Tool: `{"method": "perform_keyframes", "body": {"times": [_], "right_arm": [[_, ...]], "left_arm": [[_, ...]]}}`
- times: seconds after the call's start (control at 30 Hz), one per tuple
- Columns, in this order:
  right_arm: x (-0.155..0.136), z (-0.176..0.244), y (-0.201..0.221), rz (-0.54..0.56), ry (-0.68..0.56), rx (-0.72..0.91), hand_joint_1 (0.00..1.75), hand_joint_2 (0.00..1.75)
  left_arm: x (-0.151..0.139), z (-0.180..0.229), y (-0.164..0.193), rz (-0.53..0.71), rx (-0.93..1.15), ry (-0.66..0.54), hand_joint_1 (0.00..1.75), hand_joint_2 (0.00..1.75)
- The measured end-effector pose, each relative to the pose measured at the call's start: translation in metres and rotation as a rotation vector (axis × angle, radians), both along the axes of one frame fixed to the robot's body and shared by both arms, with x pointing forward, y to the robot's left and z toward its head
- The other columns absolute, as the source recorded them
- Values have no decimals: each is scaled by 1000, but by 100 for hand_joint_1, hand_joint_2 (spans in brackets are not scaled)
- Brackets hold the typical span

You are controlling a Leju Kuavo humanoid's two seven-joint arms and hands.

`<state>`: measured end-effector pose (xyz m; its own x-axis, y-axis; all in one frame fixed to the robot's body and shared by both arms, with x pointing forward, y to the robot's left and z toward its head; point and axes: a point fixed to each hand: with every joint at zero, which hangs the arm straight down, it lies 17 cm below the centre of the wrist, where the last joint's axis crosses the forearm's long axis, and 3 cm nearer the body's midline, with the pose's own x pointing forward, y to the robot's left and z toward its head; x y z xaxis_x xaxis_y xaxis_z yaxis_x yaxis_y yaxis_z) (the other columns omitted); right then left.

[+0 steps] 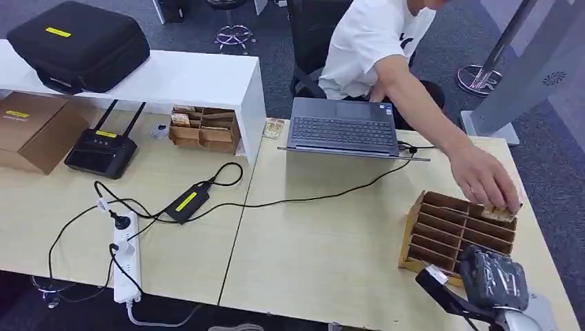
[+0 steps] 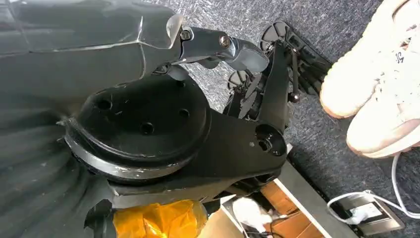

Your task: Pass the card to the sensor for recognition and then transmit it.

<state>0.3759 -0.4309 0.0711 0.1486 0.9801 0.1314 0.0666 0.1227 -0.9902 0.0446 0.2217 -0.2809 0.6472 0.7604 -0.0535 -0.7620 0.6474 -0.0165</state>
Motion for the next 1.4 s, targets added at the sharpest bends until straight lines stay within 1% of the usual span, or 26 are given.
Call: {"method": "perform_keyframes", "body": {"times": [0.3, 0.4, 0.47, 0.6, 0.73, 0.8, 0.93, 1.07, 1.1, 1.13, 1.23, 1.4], "right_arm": [[-2, 0, -4, -10, 2, -7, 175, 175], [-2, 4, -5, -5, -14, -16, 175, 175], [-1, 22, -3, 9, -84, -39, 175, 175], [2, 74, 0, 7, -245, -84, 175, 175], [-1, 127, 9, 18, -419, -117, 175, 175], [-3, 149, 13, 26, -487, -126, 175, 175], [-7, 181, 22, 45, -578, -146, 175, 175], [-10, 195, 29, 59, -613, -152, 175, 175], [-10, 197, 29, 60, -618, -149, 35, 175], [-10, 198, 29, 61, -623, -139, 0, 175], [-9, 196, 30, 65, -609, -110, 0, 175], [-1, 172, 27, 64, -497, -57, 0, 175]], "left_arm": [[-1, 0, 1, 0, 4, 5, 0, 175], [-1, 0, 1, 0, 4, 5, 0, 175], [-1, 0, 1, 0, 5, 5, 0, 175], [0, 0, 1, -1, 4, 0, 0, 175], [1, 0, 1, -11, 2, -6, 0, 175], [0, 0, 1, -18, 2, -8, 0, 175], [1, 0, 3, -26, 3, -10, 0, 175], [1, 0, 3, -27, 3, -10, 0, 175], [1, 0, 3, -27, 3, -11, 0, 175], [1, 0, 3, -27, 3, -11, 0, 175], [1, 0, 4, -31, 4, -11, 0, 175], [0, 0, 4, -32, 7, -8, 0, 175]]}}
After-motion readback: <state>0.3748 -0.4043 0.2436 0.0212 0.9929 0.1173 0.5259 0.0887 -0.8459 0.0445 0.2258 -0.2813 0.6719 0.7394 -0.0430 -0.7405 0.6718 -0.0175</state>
